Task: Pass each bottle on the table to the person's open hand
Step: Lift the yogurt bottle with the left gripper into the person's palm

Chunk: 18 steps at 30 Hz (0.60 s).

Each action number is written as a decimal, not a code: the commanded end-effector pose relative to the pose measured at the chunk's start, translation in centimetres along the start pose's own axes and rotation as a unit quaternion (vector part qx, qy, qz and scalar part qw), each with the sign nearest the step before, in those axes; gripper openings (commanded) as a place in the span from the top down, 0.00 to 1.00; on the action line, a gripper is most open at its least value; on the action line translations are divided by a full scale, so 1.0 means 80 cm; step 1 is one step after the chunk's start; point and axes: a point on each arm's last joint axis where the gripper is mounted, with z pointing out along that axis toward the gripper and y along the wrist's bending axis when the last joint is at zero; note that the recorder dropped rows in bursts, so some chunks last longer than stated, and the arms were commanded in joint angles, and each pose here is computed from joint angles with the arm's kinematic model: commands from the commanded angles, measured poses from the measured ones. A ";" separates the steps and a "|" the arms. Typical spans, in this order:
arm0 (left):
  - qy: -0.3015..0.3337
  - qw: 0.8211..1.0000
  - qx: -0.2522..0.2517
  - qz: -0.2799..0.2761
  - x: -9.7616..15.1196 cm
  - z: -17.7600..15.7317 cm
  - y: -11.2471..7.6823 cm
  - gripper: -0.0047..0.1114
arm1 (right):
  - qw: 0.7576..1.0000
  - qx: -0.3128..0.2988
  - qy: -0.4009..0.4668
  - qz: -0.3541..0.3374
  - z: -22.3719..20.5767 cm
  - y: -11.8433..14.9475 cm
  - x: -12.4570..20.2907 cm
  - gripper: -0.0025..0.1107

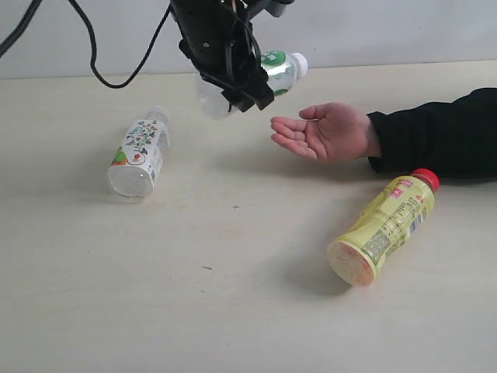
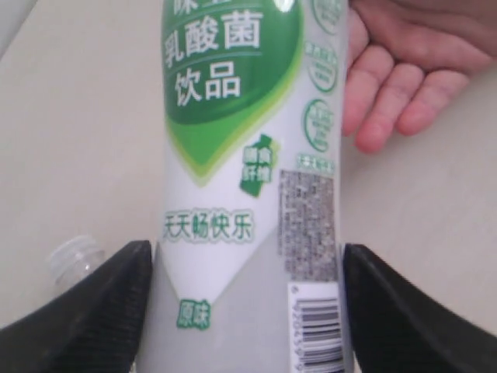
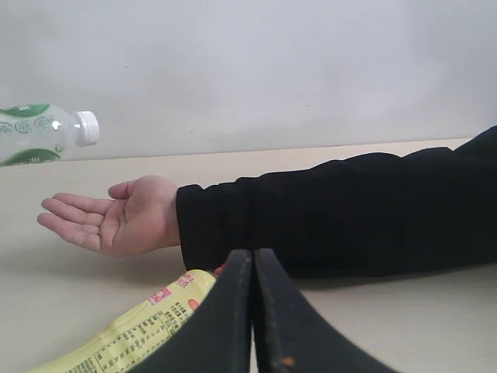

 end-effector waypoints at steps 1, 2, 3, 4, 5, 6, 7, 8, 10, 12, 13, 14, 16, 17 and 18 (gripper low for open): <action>0.005 0.996 -0.062 -0.062 -0.008 -0.017 -0.031 0.96 | 1.000 -0.001 -0.003 0.000 0.000 0.000 0.001 0.98; -0.001 0.994 -0.066 -0.082 -0.011 -0.020 -0.040 0.96 | 1.000 -0.001 -0.003 0.000 0.000 0.000 0.001 0.98; -0.005 0.993 -0.066 -0.097 -0.013 -0.021 -0.048 0.96 | 1.000 -0.001 -0.003 0.000 0.000 0.000 0.001 0.98; -0.011 0.991 -0.064 -0.116 -0.016 -0.024 -0.058 0.96 | 1.000 -0.001 -0.003 0.000 0.000 0.000 0.001 0.98; -0.019 0.989 -0.059 -0.133 -0.019 -0.026 -0.068 0.96 | 1.000 -0.001 -0.003 0.000 0.000 0.000 0.001 0.98; -0.028 0.987 -0.055 -0.146 -0.022 -0.027 -0.075 0.96 | 1.000 -0.001 -0.003 0.000 0.000 0.000 0.001 0.98; -0.040 0.985 -0.048 -0.160 -0.025 -0.029 -0.084 0.96 | 1.000 -0.001 -0.003 0.000 0.000 0.000 0.001 0.98; -0.054 0.982 -0.041 -0.176 -0.029 -0.031 -0.092 0.96 | 1.000 -0.001 -0.003 0.000 0.000 0.000 0.001 0.98; -0.082 0.973 -0.025 -0.216 -0.036 -0.035 -0.106 0.96 | 1.000 -0.001 -0.003 0.000 0.000 0.000 0.001 0.98; -0.108 0.961 -0.005 -0.253 -0.044 -0.036 -0.118 0.96 | 1.000 -0.001 -0.003 0.000 0.000 0.000 0.001 0.98; -0.124 0.955 0.007 -0.270 -0.048 -0.037 -0.124 0.96 | 1.000 -0.001 -0.003 0.000 0.000 0.000 0.001 0.98; -0.137 0.950 0.020 -0.281 -0.052 -0.035 -0.132 0.96 | 1.000 -0.001 -0.003 0.000 0.000 0.000 0.001 0.98; -0.162 0.940 0.042 -0.298 -0.059 -0.032 -0.141 0.96 | 1.000 -0.001 -0.003 0.000 0.000 0.000 0.001 0.98; -0.170 0.935 0.051 -0.307 -0.062 -0.029 -0.147 0.96 | 1.000 -0.001 -0.003 0.000 0.000 0.000 0.001 0.98; -0.174 0.930 0.058 -0.320 -0.063 -0.026 -0.149 0.96 | 1.000 -0.001 -0.003 0.000 0.000 0.000 0.001 0.98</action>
